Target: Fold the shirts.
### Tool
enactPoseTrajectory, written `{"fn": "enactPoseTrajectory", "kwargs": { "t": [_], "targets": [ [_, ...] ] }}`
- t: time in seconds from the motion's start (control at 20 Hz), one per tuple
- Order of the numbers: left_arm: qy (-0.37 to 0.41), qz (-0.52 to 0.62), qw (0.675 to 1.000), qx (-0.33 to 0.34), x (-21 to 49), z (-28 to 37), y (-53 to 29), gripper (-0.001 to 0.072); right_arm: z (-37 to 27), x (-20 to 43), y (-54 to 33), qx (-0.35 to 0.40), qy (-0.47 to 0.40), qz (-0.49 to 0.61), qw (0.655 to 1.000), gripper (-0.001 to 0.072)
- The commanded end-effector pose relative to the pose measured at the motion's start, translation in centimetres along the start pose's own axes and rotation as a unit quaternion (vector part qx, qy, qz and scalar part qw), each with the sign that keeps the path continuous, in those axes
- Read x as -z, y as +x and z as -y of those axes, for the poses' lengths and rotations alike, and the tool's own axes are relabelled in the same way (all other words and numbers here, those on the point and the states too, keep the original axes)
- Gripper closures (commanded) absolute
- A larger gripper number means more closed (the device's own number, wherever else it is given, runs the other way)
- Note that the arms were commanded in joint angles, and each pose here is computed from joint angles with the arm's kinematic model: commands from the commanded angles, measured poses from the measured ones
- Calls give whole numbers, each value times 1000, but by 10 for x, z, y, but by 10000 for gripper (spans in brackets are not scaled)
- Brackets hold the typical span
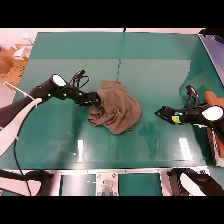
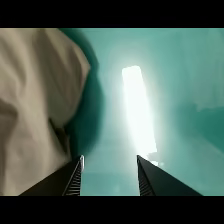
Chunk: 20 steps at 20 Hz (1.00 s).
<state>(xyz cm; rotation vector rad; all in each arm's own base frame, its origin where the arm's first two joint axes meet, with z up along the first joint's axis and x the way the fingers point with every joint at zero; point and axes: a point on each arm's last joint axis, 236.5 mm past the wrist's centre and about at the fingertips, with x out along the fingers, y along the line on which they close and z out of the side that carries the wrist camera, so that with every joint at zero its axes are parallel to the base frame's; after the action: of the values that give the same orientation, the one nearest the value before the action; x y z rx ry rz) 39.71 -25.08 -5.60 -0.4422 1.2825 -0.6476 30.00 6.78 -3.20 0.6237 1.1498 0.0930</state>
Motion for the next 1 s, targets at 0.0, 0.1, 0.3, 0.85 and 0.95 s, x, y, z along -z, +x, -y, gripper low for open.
{"fn": "enactPoseTrajectory", "kwargs": {
  "t": [0.0,0.1,0.3,0.85,0.95],
  "targets": [
    [1,35,997,66,-17,19,13,249,-3,-7,31,-29,20,-12,999,315],
    [35,29,996,71,-16,24,10,671,-5,-7,50,-45,31,-37,998,313],
    [69,27,995,67,-25,32,2,675,-11,-24,85,-72,47,-62,994,312],
    [146,20,987,63,-43,57,-24,676,-102,-22,117,-160,-50,-138,976,694],
    [191,27,980,53,-60,85,-59,676,-130,-53,82,-196,-80,-115,971,695]
  ]
}}
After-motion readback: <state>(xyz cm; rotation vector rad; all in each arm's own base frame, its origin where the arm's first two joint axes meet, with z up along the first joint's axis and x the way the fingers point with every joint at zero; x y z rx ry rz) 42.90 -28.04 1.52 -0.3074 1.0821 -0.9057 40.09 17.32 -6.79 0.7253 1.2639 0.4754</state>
